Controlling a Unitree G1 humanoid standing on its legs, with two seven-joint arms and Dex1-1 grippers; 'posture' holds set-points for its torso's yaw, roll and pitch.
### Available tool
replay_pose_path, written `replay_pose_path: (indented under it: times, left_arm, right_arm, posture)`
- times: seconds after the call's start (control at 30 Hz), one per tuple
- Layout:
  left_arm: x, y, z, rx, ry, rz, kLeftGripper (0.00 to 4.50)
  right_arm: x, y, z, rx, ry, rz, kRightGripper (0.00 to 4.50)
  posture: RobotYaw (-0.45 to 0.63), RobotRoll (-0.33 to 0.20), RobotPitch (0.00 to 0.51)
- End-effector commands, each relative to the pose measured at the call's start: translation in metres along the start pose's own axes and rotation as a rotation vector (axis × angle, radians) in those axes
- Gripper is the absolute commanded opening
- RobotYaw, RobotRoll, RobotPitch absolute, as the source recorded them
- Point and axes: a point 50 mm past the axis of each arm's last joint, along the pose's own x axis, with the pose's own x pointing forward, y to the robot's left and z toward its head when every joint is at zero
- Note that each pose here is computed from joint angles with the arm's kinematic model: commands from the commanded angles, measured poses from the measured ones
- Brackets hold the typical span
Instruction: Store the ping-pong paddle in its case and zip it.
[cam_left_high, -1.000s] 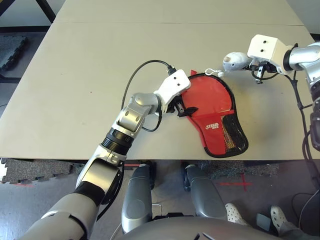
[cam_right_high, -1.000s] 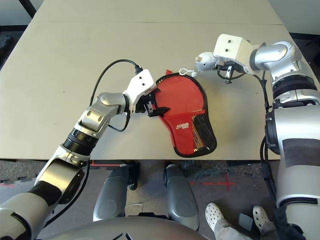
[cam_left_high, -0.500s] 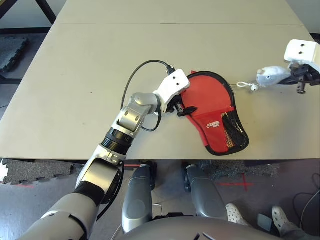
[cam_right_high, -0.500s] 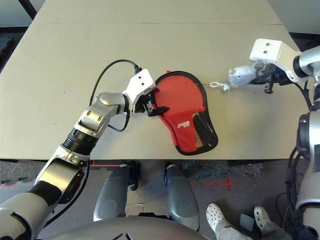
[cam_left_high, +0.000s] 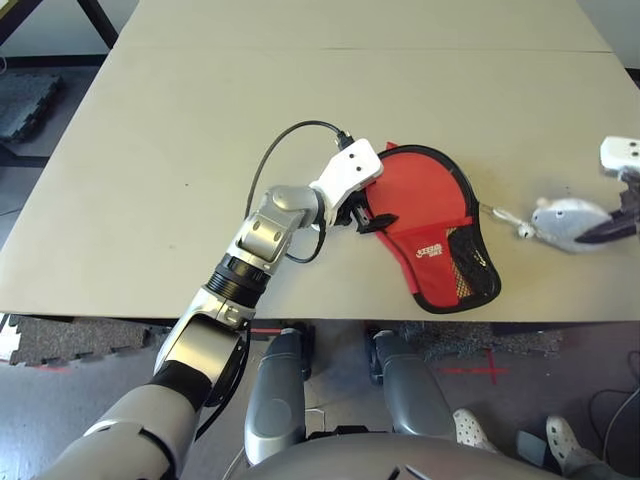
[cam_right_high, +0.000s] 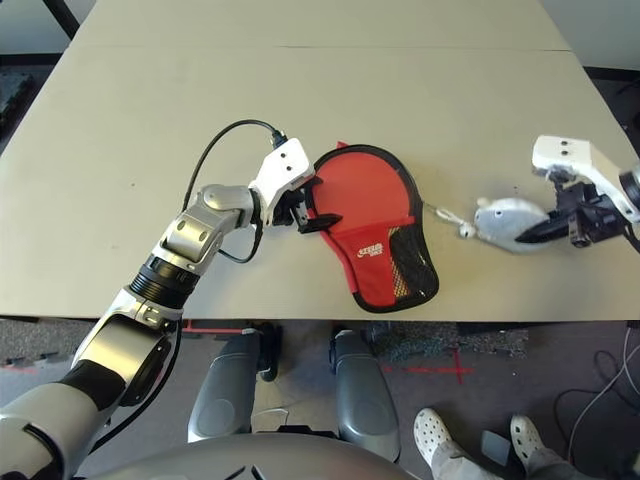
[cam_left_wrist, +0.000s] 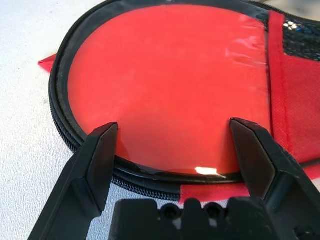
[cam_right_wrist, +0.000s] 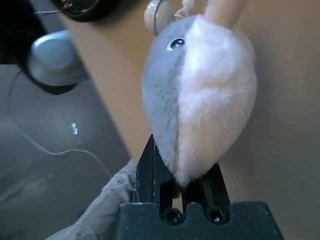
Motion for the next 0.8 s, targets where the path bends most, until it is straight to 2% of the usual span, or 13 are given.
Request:
replay_pose_path:
  times: [0.03, 0.2, 0.33, 0.43, 0.57, 0.73, 0.77, 0.8]
  left_arm:
    - [0.002, -0.005, -0.032, -0.081, 0.122, -0.014, 4.50]
    - [0.003, -0.004, -0.034, -0.083, 0.125, -0.011, 4.50]
    - [0.003, -0.004, -0.034, -0.082, 0.126, -0.010, 4.50]
    - [0.002, -0.003, -0.033, -0.078, 0.121, -0.008, 4.50]
    - [-0.002, -0.001, -0.026, -0.063, 0.097, -0.008, 4.50]
    - [-0.019, 0.004, -0.006, -0.035, 0.033, -0.022, 4.50]
    - [-0.025, 0.006, 0.000, -0.036, 0.009, -0.021, 4.50]
    - [-0.030, 0.009, 0.006, -0.040, -0.015, -0.017, 4.50]
  right_arm:
    - [0.018, 0.021, -0.011, 0.055, 0.022, 0.159, 0.01]
    - [0.028, 0.033, -0.014, 0.063, 0.025, 0.237, 0.01]
    - [0.029, 0.026, -0.010, 0.048, 0.005, 0.211, 0.01]
    - [0.022, 0.008, -0.002, 0.061, -0.044, 0.123, 0.90]
    - [0.006, 0.000, 0.006, 0.138, -0.098, 0.050, 2.34]
    - [-0.020, -0.009, 0.020, 0.196, -0.294, -0.035, 4.20]
    - [-0.024, -0.012, 0.020, 0.207, -0.331, -0.055, 4.48]
    - [-0.026, -0.015, 0.019, 0.216, -0.366, -0.075, 4.48]
  posture:
    - [-0.08, 0.000, 0.256]
    - [-0.09, 0.000, 0.256]
    - [-0.09, 0.000, 0.255]
    - [-0.08, 0.000, 0.253]
    - [-0.08, 0.000, 0.250]
    - [-0.09, 0.000, 0.246]
    - [-0.08, 0.000, 0.244]
    - [-0.08, 0.000, 0.245]
